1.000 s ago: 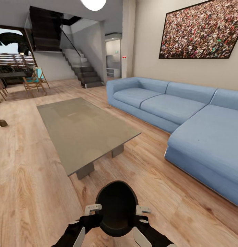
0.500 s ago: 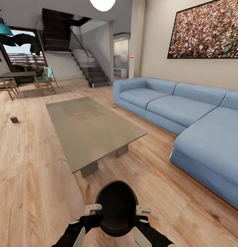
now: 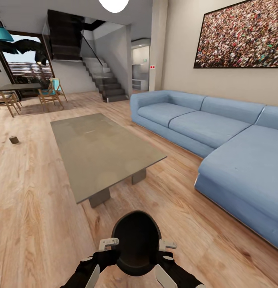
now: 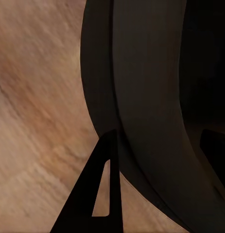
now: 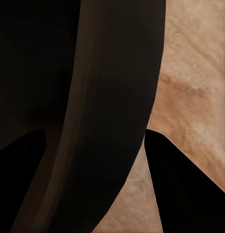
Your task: Place each of the two pumpkins and all three candles from the living room inside a cabinet in the living room (use any cabinet), then make sure every cabinet is closed, and position the cauldron so it is next to a table in the living room.
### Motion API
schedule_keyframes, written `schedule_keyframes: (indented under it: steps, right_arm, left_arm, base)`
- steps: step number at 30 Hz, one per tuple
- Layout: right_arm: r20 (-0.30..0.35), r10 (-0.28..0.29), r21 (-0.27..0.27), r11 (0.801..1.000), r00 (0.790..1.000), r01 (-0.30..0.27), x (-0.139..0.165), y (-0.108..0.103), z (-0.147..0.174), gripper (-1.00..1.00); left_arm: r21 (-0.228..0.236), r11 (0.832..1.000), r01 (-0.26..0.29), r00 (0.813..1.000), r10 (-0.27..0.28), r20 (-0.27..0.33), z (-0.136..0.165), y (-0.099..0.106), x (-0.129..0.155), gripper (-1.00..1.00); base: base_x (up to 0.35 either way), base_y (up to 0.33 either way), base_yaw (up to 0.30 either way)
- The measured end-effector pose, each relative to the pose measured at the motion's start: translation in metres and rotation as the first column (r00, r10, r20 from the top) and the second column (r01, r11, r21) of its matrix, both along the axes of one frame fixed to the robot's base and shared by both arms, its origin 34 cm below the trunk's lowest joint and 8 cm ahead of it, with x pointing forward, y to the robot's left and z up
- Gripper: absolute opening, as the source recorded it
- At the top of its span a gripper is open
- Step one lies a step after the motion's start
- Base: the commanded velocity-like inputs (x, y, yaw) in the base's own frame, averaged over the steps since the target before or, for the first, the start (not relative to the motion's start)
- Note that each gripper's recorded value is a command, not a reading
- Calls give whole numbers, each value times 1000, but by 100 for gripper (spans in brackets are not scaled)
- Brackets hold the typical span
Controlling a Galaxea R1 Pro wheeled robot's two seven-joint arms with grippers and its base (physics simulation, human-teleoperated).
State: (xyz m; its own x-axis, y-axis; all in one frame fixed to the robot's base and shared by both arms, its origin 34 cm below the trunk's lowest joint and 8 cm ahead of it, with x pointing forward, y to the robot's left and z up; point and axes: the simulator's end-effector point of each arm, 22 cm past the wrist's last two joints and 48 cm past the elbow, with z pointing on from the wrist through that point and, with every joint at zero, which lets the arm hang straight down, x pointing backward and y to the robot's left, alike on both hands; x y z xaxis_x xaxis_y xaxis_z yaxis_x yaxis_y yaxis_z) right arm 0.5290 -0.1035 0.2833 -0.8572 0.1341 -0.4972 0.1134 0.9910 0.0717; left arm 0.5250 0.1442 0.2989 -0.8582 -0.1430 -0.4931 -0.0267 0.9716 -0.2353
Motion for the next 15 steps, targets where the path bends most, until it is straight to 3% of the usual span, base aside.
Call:
schedule_keyframes:
  steps: [15]
  right_arm:
    - [0,0,-1,1000,1000,0,0,0,0,-100]
  left_arm:
    - [0,1000,-1,1000,1,0,0,0,0,-100]
  base:
    - [183,-45,0]
